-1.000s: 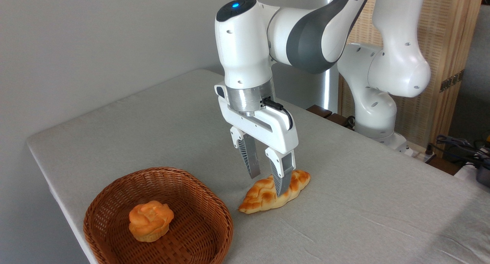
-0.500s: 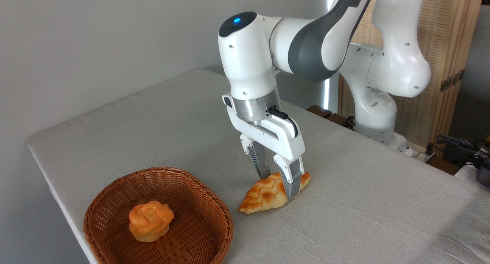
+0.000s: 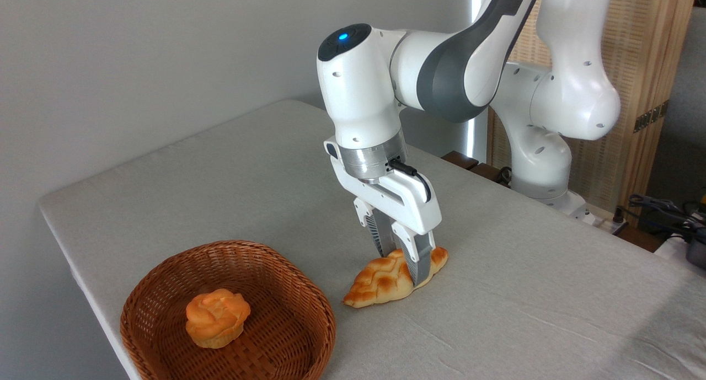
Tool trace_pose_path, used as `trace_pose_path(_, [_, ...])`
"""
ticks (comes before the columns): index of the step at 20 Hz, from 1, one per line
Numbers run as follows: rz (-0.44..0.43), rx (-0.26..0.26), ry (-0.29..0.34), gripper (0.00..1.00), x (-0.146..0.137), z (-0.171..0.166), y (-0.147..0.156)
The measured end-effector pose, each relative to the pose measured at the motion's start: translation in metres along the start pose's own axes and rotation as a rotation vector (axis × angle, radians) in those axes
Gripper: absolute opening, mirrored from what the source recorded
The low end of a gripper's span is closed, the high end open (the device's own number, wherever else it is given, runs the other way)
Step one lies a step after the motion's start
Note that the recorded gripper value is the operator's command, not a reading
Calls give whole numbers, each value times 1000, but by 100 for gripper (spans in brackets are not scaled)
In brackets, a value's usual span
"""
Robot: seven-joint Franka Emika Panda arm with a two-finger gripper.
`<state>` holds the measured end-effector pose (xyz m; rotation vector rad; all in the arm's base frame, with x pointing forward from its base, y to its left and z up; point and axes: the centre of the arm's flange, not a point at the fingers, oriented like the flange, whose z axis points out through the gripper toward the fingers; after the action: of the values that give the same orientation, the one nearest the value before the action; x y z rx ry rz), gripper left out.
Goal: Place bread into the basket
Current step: 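Close the gripper on the middle of the braided roll, then lift the braided roll and carry it over the wicker basket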
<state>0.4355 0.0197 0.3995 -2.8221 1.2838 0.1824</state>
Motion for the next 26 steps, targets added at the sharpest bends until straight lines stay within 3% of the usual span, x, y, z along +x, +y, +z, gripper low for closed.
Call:
trace_pose_path(8, [-2, 24, 20, 35, 3, -13, -5])
trace_pose_path(14, [-18, 66, 64, 36, 11, -72, -23])
trace_pose_path(19, [-53, 83, 183, 36, 31, -136, -45])
trace_pose_path(22, [-68, 92, 224, 36, 42, -153, -63])
trace_pose_path(26, [-67, 83, 217, 37, 62, -146, -82])
